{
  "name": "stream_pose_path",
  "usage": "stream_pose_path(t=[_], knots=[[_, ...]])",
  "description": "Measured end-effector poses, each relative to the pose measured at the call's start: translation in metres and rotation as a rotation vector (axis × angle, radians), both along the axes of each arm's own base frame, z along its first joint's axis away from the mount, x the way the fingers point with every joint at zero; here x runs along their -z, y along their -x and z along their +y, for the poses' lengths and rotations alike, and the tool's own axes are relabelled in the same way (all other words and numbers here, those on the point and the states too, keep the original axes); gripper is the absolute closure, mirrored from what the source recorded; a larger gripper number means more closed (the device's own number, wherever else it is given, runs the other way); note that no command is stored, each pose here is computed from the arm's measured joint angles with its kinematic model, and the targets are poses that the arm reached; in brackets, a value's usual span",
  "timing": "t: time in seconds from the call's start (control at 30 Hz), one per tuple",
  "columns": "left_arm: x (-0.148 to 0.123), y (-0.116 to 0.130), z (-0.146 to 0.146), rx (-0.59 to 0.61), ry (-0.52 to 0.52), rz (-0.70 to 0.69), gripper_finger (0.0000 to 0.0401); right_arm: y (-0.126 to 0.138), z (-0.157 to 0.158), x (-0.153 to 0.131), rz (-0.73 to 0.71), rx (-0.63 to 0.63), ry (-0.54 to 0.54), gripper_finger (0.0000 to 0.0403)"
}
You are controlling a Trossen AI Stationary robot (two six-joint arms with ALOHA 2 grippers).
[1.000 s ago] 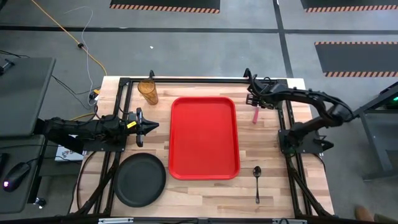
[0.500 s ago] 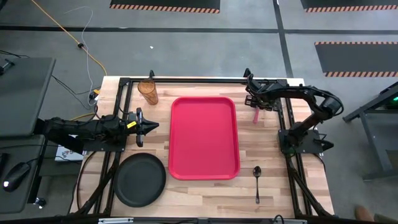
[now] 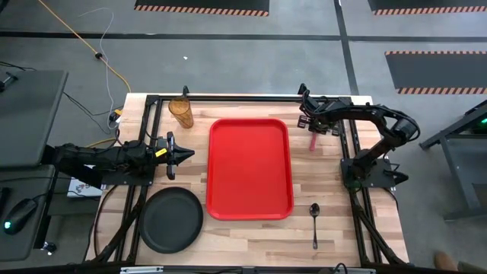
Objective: Pick and place plate/cup/fork/spoon on tray
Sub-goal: Put the pink fork on the top of the red tray
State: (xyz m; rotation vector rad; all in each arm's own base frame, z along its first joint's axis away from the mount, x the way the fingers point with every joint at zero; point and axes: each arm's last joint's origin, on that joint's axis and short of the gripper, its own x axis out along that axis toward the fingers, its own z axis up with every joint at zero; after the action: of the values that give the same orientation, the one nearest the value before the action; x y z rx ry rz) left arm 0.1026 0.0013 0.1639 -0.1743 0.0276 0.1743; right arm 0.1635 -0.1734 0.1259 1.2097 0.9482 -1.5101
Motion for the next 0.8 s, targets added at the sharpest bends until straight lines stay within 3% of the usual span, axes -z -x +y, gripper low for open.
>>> stream_pose_path(t=[0.3, 0.43, 0.53, 0.8], knots=[[0.0, 0.0, 0.0, 0.0, 0.0, 0.0, 0.0386, 0.001, 0.002, -0.003, 0.007, -0.059, -0.002, 0.037], [0.0, 0.0, 0.0, 0.0, 0.0, 0.0, 0.0386, 0.006, 0.006, -0.016, -0.006, -0.116, 0.009, 0.0393], [0.0, 0.0, 0.0, 0.0, 0.0, 0.0, 0.0386, 0.003, 0.004, -0.039, -0.055, -0.176, 0.093, 0.0393], [0.0, 0.0, 0.0, 0.0, 0.0, 0.0, 0.0386, -0.019, 0.004, -0.102, -0.211, -0.58, 0.173, 0.0388]])
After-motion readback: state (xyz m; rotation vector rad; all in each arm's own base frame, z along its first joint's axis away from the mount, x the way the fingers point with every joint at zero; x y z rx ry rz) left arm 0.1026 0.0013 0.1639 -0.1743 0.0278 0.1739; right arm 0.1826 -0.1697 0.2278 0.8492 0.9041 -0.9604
